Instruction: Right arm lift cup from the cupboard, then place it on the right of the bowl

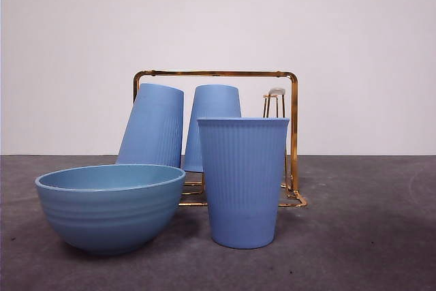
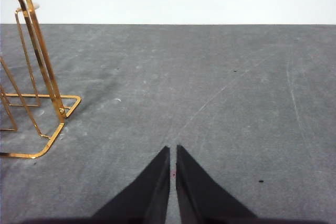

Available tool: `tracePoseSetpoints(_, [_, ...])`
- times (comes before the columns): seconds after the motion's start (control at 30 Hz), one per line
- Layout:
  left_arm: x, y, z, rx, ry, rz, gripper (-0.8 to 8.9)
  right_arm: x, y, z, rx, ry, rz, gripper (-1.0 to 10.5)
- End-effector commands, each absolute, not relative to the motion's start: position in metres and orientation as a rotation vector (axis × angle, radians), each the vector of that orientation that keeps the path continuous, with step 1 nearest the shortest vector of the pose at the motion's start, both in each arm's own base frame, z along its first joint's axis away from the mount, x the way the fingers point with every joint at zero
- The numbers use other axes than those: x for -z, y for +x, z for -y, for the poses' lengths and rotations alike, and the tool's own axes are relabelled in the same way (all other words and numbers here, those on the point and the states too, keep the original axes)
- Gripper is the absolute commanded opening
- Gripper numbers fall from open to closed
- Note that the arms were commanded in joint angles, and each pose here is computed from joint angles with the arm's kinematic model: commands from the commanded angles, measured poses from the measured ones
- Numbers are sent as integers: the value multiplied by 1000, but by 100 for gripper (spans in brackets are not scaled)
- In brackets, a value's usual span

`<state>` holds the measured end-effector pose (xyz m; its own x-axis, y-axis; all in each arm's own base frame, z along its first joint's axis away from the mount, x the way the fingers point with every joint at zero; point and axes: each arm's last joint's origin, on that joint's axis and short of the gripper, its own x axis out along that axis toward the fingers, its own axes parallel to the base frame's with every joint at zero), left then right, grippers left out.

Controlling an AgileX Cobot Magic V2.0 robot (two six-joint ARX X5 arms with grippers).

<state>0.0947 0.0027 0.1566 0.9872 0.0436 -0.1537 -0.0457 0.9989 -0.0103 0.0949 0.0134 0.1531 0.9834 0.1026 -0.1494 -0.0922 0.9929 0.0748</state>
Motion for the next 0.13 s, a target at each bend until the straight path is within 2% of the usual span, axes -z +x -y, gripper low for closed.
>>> tracePoseSetpoints(0.03, [-150,96,-3,-42,-1,-178,19,-152,95,-13,-94,78,-153,19])
tracePoseSetpoints(0.13, [-150,96,-3,-42,-1,-178,19,-152,95,-13,-94,78,-153,19])
